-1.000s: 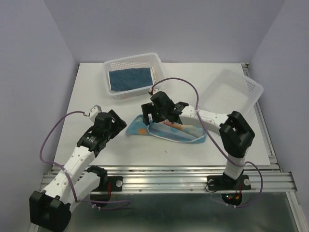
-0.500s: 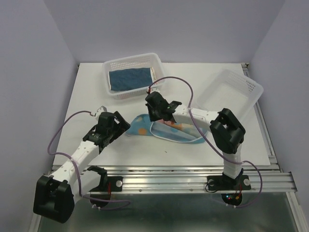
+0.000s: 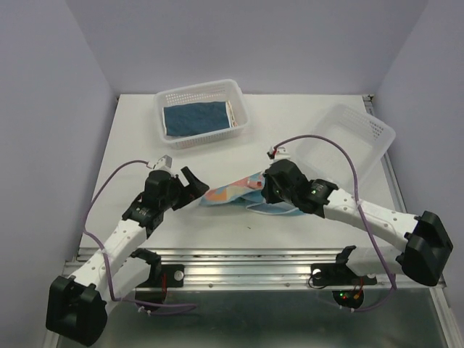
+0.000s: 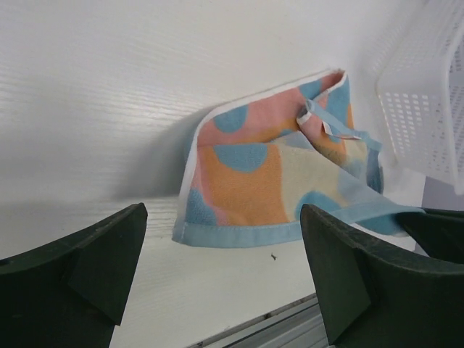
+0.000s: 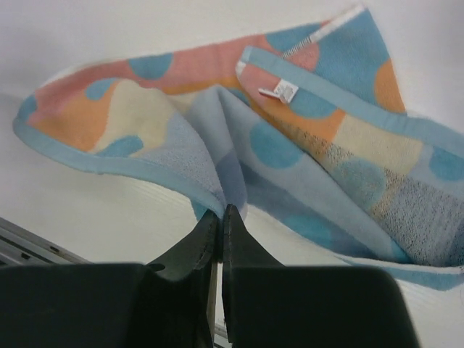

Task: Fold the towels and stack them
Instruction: Flatten out the crumpled towel, then fold the towel

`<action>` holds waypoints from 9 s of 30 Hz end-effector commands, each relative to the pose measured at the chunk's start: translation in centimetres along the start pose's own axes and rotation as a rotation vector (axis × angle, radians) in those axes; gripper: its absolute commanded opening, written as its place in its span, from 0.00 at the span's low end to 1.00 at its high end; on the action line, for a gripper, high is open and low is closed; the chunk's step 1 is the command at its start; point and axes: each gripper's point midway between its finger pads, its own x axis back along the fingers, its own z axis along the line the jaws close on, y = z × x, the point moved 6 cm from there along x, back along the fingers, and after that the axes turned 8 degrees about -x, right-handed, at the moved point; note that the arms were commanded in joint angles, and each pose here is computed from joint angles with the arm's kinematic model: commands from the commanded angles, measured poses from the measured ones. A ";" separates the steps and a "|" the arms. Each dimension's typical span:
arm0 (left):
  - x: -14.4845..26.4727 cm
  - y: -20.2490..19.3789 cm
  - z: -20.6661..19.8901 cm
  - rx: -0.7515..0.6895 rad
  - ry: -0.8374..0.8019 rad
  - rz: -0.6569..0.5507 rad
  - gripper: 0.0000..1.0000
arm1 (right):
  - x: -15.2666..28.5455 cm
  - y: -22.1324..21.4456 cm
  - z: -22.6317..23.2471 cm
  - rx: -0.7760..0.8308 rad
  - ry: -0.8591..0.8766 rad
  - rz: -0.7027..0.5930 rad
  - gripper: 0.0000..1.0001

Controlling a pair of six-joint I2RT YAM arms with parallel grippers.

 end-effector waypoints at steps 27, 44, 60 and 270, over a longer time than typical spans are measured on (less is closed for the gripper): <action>-2.4 -9.3 0.4 -0.076 0.138 0.353 0.49 | 1.2 -5.9 -2.9 -0.046 0.092 0.091 0.06; -1.1 -5.8 -4.3 -0.192 -0.048 0.244 0.00 | 3.4 -3.7 -2.0 -0.041 0.149 0.009 0.06; 15.4 10.8 -20.6 -0.199 -0.652 -0.336 0.00 | 19.5 11.8 6.0 0.056 0.528 -0.374 0.02; -10.8 4.8 -1.5 -0.056 0.014 0.113 0.00 | -8.1 2.5 -6.9 -0.050 0.062 0.039 0.01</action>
